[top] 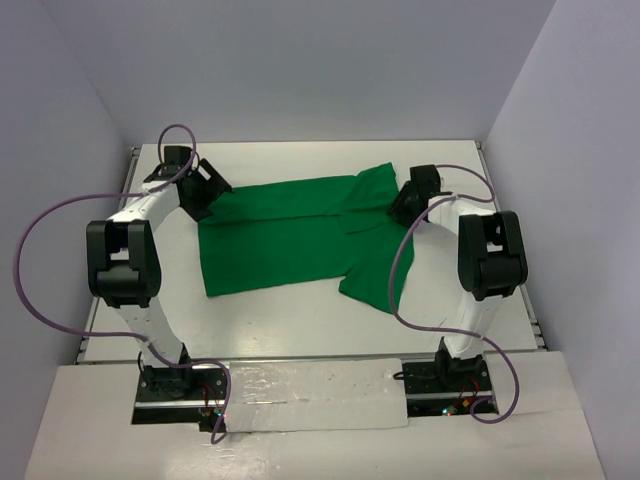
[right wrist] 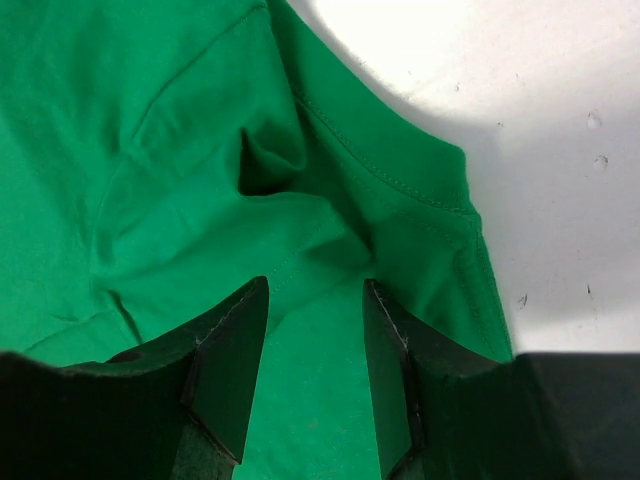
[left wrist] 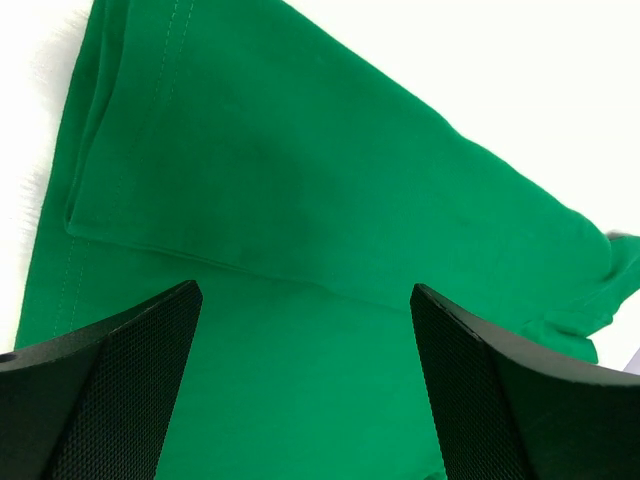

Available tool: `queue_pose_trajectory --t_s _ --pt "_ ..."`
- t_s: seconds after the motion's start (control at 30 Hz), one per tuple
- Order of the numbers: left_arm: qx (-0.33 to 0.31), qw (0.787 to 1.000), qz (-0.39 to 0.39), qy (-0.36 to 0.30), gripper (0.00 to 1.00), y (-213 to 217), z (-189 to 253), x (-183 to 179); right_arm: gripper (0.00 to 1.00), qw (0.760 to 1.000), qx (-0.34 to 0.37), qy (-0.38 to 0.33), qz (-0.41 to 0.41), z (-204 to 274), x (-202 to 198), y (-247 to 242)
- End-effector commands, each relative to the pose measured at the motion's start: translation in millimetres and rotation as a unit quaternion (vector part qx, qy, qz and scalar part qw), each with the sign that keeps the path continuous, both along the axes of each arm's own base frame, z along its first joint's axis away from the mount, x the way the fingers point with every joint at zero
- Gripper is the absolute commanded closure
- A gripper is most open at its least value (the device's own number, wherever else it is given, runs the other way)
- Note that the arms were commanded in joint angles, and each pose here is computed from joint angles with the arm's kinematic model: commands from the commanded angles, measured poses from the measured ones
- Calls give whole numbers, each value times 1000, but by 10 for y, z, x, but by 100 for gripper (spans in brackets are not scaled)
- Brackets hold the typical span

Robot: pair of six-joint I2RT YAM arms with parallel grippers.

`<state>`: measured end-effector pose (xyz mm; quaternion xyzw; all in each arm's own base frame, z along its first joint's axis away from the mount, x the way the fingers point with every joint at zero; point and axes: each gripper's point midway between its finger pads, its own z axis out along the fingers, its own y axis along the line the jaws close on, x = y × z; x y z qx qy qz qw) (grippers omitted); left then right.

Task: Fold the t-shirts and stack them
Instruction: Fold the flattened tshirt in 1/3 of the way

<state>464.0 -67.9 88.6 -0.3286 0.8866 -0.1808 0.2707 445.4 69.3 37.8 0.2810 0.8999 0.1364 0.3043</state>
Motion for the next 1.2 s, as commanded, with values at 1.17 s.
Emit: queue_pose_trajectory --t_s 1.17 --pt "-2 1000 -11 -17 6 -56 117 67 54 999 -39 17 -28 -49 155 -138"
